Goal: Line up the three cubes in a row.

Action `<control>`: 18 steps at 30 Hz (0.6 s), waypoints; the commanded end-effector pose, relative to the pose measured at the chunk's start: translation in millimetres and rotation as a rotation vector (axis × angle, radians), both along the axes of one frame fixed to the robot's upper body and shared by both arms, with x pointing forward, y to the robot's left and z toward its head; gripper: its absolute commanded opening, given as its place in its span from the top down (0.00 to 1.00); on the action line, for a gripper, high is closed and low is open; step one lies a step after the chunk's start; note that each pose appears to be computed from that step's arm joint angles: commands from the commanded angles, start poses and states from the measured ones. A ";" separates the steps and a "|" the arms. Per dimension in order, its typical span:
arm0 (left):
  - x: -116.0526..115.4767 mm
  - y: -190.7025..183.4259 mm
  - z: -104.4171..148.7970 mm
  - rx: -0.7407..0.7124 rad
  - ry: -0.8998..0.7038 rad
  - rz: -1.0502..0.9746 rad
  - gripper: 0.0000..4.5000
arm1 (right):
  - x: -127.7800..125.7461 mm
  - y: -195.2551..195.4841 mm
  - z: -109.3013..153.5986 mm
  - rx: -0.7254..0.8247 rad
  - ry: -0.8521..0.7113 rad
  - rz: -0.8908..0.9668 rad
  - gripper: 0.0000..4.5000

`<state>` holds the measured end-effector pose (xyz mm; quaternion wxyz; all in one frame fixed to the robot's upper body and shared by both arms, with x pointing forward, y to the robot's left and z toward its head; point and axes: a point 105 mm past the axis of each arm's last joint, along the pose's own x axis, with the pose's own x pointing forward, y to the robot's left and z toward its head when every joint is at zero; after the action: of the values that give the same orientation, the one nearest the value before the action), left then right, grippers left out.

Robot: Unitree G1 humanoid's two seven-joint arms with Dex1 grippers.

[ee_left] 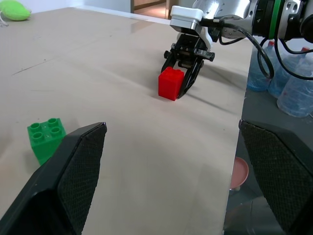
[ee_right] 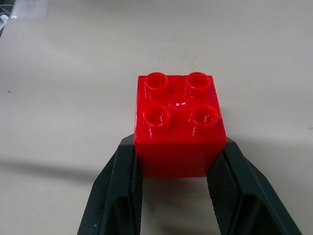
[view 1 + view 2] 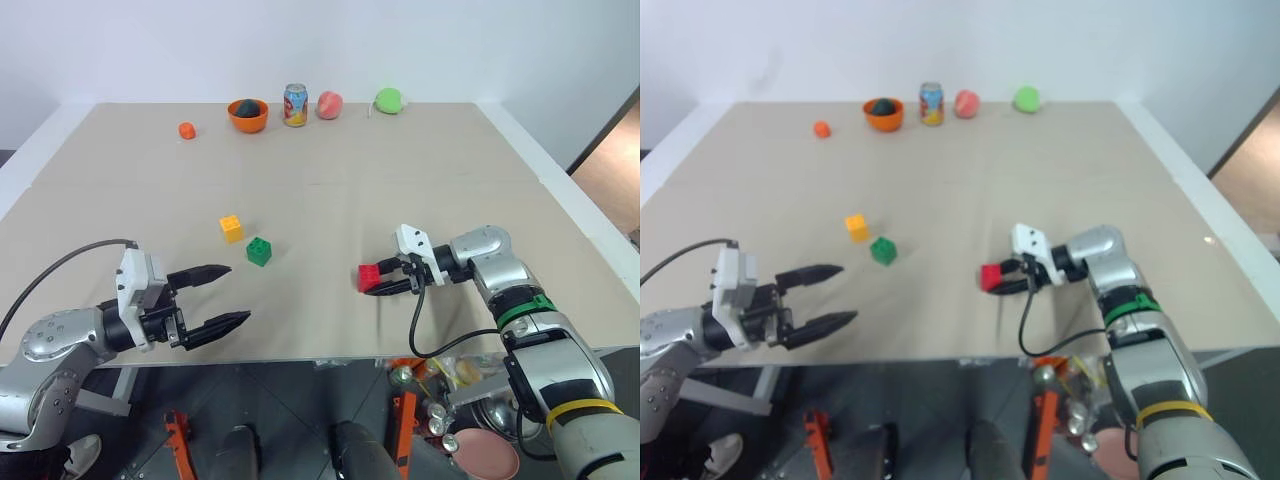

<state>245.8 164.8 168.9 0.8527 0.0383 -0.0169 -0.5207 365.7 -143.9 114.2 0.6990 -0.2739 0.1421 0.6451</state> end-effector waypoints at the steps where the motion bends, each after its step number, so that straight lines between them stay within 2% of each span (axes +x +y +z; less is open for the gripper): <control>1: -3.1 -3.2 9.1 0.004 -0.049 -0.011 0.00 | 9.1 -2.4 6.1 -0.010 -0.046 -0.042 0.43; 3: -3.1 -3.1 9.1 0.004 -0.051 -0.009 0.00 | 11.2 -1.5 5.3 -0.016 -0.056 -0.050 0.33; 7: -2.5 -4.4 9.1 0.003 -0.054 -0.008 0.00 | 13.0 -0.3 4.4 -0.027 -0.066 -0.051 0.03; 11: -0.5 -5.9 9.6 -0.003 -0.058 -0.005 0.00 | 15.7 1.5 17.6 -0.005 -0.092 -0.043 0.01; 14: 3.3 -1.9 9.1 -0.021 -0.048 0.015 0.00 | 16.6 7.6 47.3 0.087 -0.113 -0.027 0.01; 18: 14.7 12.0 0.6 -0.026 -0.012 0.089 0.00 | -7.9 16.5 88.7 0.255 -0.058 0.057 0.01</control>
<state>258.1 172.7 164.9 0.8702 0.0222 -0.0157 -0.4919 367.6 -126.4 180.6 0.7226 -0.2228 0.0586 0.6517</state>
